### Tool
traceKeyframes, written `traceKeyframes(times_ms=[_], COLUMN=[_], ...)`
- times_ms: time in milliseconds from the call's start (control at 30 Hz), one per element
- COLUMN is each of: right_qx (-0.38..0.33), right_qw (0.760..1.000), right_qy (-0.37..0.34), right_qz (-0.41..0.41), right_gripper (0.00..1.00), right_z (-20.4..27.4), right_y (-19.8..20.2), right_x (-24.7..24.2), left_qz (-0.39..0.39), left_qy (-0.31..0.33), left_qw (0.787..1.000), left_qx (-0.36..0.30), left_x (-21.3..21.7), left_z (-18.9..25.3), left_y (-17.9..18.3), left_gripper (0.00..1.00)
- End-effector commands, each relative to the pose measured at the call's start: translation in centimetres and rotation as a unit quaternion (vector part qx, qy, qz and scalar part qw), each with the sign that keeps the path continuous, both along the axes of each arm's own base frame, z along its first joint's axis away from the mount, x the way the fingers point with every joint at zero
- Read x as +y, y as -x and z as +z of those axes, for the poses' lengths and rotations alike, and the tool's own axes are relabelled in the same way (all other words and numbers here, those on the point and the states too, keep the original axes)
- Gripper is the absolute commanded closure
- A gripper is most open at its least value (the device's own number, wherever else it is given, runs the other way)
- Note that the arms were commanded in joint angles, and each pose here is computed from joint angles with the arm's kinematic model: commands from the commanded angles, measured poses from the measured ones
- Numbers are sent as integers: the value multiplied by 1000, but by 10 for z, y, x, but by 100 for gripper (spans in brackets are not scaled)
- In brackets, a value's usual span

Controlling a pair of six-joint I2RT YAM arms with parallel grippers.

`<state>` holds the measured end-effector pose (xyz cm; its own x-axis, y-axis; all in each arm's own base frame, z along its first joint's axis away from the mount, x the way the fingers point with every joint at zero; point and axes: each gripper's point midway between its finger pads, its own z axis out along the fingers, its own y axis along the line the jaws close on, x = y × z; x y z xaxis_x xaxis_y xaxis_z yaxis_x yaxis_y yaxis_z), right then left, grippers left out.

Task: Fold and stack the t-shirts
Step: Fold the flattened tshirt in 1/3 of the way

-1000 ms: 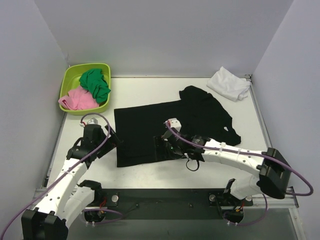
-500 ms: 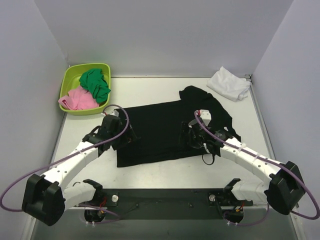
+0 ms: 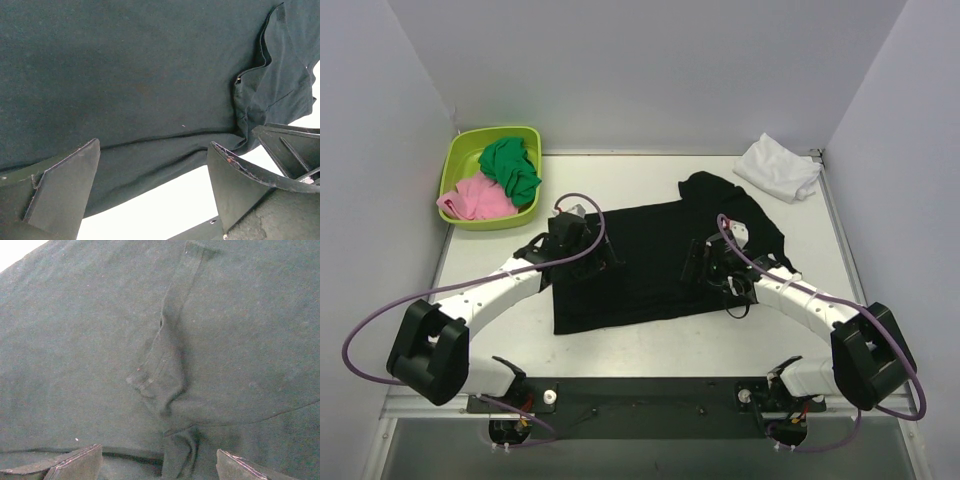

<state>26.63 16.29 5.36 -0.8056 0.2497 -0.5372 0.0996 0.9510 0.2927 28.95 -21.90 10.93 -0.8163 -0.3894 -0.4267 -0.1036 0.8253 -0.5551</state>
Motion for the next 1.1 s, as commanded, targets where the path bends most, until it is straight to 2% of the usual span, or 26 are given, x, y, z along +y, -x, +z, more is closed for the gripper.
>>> traceKeyframes(times_ms=[0,333,600,700,833,933,1067], right_qx=[1,31,21,11,-11,-17,-24], right_qw=[998,996,997,996,998,998,997], right_qy=[-61,-78,-60,-59,-30,-28,-30], right_qz=[7,34,51,67,61,61,62], right_gripper=[0,0,0,0,0,0,0], right_z=[8,1,5,15,22,24,24], right_y=[1,18,29,35,33,36,41], right_x=[21,55,66,71,62,58,53], left_qz=[-15,-3,1,22,52,76,103], left_qy=[22,4,-7,-41,-110,-134,-137], left_qw=[999,1000,1000,999,992,987,984], left_qx=[-37,-16,-23,-19,25,45,56], left_x=[-11,3,12,29,60,80,98], left_z=[19,-7,-1,-1,-12,-19,-30], left_y=[-8,6,11,16,34,49,69], left_gripper=[2,2,2,4,8,11,15])
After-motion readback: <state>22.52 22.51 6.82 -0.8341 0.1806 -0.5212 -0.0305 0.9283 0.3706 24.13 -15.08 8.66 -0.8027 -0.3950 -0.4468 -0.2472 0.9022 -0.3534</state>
